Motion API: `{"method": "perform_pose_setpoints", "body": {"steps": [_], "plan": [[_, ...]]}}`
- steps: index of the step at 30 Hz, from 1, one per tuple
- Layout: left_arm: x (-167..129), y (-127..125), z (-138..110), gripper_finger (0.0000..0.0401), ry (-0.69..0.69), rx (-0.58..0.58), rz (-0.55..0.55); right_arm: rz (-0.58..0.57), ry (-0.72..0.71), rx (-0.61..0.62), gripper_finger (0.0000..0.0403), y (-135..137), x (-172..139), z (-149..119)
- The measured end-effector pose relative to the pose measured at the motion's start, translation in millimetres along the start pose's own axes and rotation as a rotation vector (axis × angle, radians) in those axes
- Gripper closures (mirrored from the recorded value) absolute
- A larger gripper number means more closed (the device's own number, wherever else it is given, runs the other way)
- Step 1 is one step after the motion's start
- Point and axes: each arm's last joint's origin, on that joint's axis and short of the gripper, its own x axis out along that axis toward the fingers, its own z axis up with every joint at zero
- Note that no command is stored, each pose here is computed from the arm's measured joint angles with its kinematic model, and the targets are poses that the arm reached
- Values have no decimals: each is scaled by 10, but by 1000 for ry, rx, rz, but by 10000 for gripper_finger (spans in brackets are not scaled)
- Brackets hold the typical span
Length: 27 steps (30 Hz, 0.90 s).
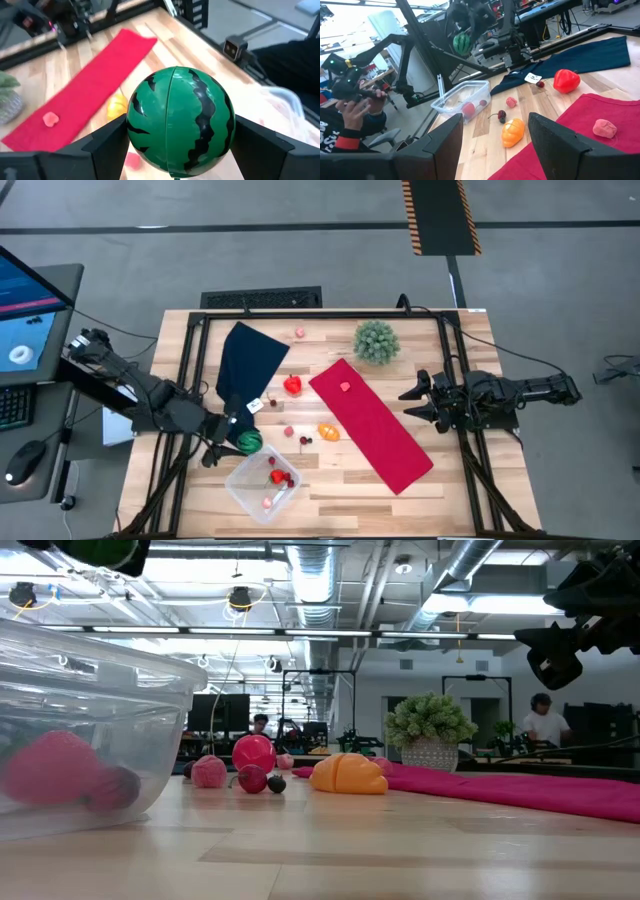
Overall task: Pick and placing Produce into tupperware
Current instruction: Put the watermelon into the transparent bin
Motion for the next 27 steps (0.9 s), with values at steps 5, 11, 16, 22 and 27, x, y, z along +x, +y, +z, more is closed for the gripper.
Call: {"method": "perform_pose_setpoints", "body": {"steps": [5, 11, 16, 22, 27], "plan": [[175, -37, -23, 111, 45, 4, -4, 0, -1, 0, 154, 0, 0, 1], [360, -81, -97, 110, 126, -12, -15, 0, 0, 0, 154, 0, 0, 0], [485, -131, -162, 110, 187, -67, -21, 0, 0, 0, 154, 0, 0, 0], [584, -202, -224, 110, 240, -96, -41, 0, 0, 0, 154, 0, 0, 0], [661, -263, -269, 110, 273, -136, -62, 0, 0, 0, 154, 0, 0, 0]]}}
